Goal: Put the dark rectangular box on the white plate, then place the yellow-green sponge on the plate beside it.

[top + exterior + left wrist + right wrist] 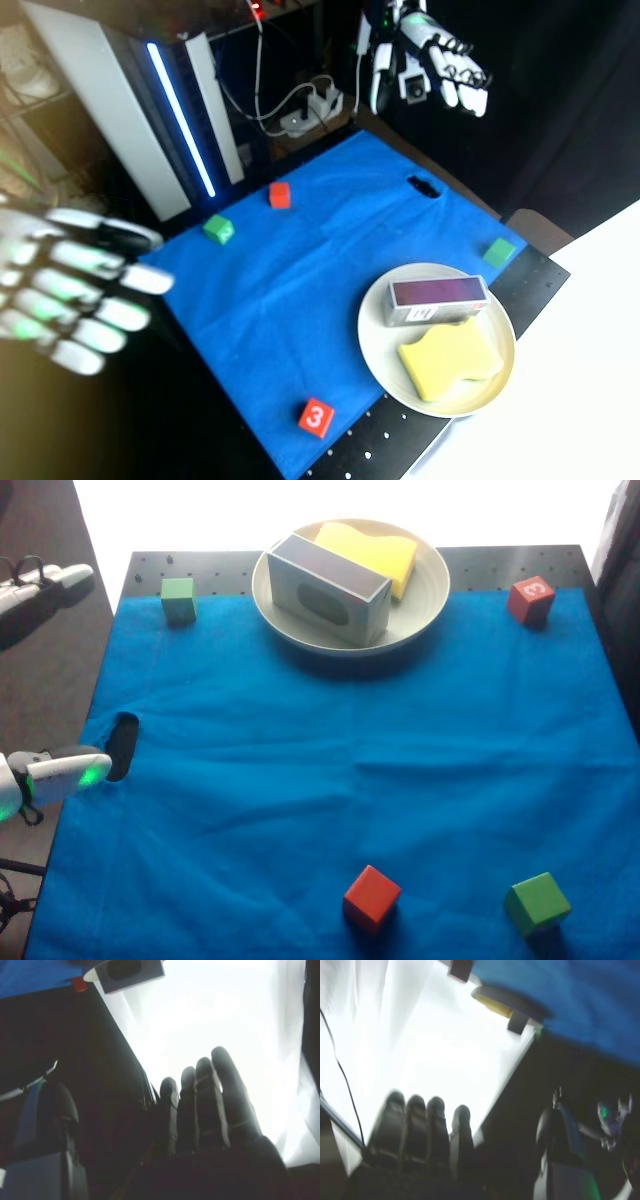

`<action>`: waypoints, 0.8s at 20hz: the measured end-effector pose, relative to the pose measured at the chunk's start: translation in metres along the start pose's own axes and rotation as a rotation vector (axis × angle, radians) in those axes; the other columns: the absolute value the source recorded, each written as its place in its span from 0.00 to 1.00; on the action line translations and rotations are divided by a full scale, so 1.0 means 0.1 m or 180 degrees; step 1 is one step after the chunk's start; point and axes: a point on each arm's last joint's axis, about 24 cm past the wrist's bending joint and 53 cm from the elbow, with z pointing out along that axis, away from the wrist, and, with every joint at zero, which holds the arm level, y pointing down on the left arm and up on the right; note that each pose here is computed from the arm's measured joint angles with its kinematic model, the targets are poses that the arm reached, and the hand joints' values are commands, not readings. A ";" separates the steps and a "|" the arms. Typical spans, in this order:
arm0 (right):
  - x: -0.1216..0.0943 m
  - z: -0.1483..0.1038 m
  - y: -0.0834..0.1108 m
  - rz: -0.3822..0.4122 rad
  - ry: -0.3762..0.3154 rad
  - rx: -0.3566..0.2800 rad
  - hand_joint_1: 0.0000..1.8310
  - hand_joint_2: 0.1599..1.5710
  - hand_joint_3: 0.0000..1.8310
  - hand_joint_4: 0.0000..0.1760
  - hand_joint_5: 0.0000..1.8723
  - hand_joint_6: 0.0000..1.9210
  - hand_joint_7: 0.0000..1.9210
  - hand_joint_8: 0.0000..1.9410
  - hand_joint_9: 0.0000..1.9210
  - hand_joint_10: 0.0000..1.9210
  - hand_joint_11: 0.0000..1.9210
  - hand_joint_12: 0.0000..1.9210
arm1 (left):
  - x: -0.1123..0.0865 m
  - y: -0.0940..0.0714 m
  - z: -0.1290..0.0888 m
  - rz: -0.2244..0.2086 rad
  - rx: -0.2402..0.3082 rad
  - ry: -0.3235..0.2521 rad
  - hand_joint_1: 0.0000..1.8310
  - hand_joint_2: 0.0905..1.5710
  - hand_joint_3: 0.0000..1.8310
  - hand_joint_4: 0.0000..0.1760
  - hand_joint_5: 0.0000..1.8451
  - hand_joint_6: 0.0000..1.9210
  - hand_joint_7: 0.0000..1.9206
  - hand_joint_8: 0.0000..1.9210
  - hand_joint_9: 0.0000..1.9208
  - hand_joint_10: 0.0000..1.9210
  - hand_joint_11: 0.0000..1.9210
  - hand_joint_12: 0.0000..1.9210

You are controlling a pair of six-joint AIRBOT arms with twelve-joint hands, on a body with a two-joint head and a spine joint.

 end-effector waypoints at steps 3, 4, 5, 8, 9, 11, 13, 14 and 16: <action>0.02 0.00 0.02 0.0003 0.0027 -0.0022 0.42 0.54 0.00 0.62 0.16 0.00 0.12 0.00 0.04 0.00 0.00 0.00 | 0.00 0.01 -0.03 -0.0007 -0.0018 -0.0011 0.41 0.59 0.00 0.51 0.10 0.00 0.09 0.00 0.09 0.00 0.00 0.30; 0.02 0.00 0.02 0.0009 0.0026 -0.0019 0.43 0.54 0.00 0.56 0.16 0.00 0.12 0.00 0.04 0.00 0.00 0.00 | -0.04 0.02 -0.03 -0.0015 -0.0026 -0.0059 0.41 0.59 0.00 0.52 0.10 0.00 0.09 0.00 0.09 0.00 0.00 0.30; 0.02 0.00 0.01 0.0008 0.0022 -0.0014 0.43 0.54 0.00 0.58 0.16 0.00 0.11 0.00 0.04 0.00 0.00 0.00 | -0.06 0.03 -0.03 -0.0017 -0.0039 -0.0083 0.41 0.58 0.00 0.54 0.10 0.00 0.10 0.00 0.09 0.00 0.00 0.30; 0.02 0.00 0.01 0.0006 0.0015 -0.0006 0.43 0.54 0.00 0.56 0.17 0.00 0.12 0.00 0.04 0.00 0.00 0.00 | -0.05 0.03 -0.04 -0.0010 -0.0030 -0.0067 0.40 0.59 0.00 0.49 0.10 0.00 0.10 0.00 0.09 0.00 0.00 0.30; 0.01 0.00 0.01 0.0006 0.0014 -0.0005 0.44 0.54 0.00 0.48 0.16 0.00 0.11 0.00 0.04 0.00 0.00 0.00 | -0.04 0.02 -0.05 -0.0015 -0.0029 -0.0058 0.42 0.59 0.00 0.50 0.10 0.00 0.09 0.00 0.09 0.00 0.00 0.27; 0.02 0.00 0.01 0.0006 0.0016 -0.0007 0.44 0.55 0.00 0.44 0.16 0.00 0.11 0.00 0.04 0.00 0.00 0.00 | -0.04 0.03 -0.05 -0.0016 -0.0037 -0.0068 0.41 0.59 0.00 0.52 0.10 0.00 0.10 0.00 0.09 0.00 0.00 0.29; 0.01 0.00 0.01 0.0005 0.0013 -0.0005 0.44 0.55 0.00 0.36 0.15 0.00 0.11 0.00 0.04 0.00 0.00 0.00 | -0.05 0.04 -0.05 -0.0018 -0.0056 -0.0080 0.41 0.61 0.00 0.58 0.10 0.00 0.11 0.00 0.09 0.00 0.00 0.25; 0.01 0.00 0.01 0.0005 0.0011 -0.0004 0.44 0.55 0.00 0.28 0.15 0.00 0.11 0.00 0.04 0.00 0.00 0.00 | -0.05 0.04 -0.05 -0.0017 -0.0052 -0.0082 0.42 0.61 0.00 0.59 0.11 0.00 0.12 0.00 0.10 0.00 0.00 0.26; 0.01 0.00 0.01 0.0001 0.0012 -0.0007 0.46 0.56 0.01 0.20 0.15 0.00 0.11 0.00 0.04 0.00 0.00 0.00 | -0.06 0.03 -0.05 -0.0018 -0.0036 -0.0094 0.39 0.59 0.00 0.69 0.11 0.00 0.13 0.00 0.12 0.00 0.00 0.31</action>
